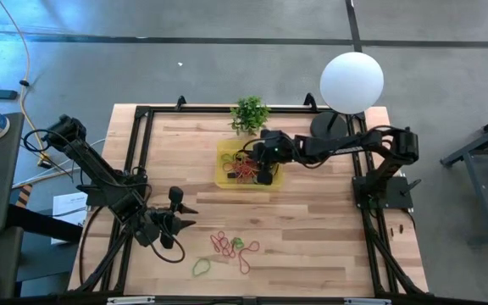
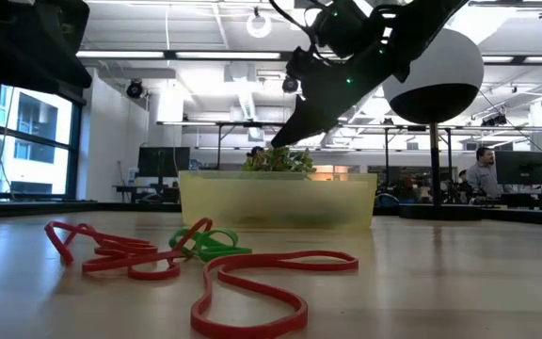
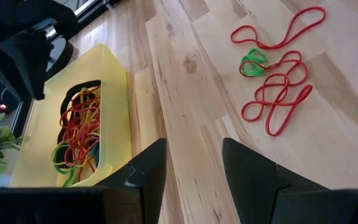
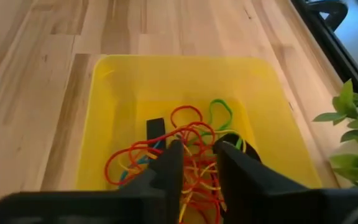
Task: Pick and place rubber bands into bin
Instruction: Put the red rubber band into the yellow bin
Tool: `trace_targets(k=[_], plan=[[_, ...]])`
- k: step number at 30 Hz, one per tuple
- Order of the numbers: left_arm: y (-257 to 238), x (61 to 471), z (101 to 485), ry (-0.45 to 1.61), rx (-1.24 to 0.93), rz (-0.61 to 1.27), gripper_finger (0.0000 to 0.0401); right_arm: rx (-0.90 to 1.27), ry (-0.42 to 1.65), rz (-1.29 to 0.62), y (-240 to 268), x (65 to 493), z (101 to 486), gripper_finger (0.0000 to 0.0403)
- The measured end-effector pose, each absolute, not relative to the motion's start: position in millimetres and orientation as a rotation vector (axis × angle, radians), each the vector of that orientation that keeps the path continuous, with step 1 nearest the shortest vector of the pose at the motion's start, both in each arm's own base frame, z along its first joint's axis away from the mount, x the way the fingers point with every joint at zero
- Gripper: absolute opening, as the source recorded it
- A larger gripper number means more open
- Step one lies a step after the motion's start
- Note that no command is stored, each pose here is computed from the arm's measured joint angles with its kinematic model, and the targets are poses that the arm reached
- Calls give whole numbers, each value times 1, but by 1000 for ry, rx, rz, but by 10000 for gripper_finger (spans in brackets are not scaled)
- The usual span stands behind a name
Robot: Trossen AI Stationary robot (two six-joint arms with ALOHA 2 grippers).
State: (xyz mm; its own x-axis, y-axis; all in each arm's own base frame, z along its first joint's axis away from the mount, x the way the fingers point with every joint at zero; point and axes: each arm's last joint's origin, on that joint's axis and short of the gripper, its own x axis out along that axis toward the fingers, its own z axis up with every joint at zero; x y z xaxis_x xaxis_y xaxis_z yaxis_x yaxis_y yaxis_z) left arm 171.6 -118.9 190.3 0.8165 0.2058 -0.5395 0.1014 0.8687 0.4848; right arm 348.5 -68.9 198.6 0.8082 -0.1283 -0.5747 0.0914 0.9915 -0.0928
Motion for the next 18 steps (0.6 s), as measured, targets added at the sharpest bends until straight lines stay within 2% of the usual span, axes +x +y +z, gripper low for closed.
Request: trace_targets(k=[5, 8, 18], plan=[[-119, 172, 190, 620, 519, 53, 145, -57, 619, -104, -67, 349, 198, 157], [-120, 172, 190, 628, 504, 13, 145, -61, 602, -37, -58, 350, 200, 184], [-134, 190, 165, 679, 559, -132, 145, -129, 566, 173, 9, 356, 203, 193]])
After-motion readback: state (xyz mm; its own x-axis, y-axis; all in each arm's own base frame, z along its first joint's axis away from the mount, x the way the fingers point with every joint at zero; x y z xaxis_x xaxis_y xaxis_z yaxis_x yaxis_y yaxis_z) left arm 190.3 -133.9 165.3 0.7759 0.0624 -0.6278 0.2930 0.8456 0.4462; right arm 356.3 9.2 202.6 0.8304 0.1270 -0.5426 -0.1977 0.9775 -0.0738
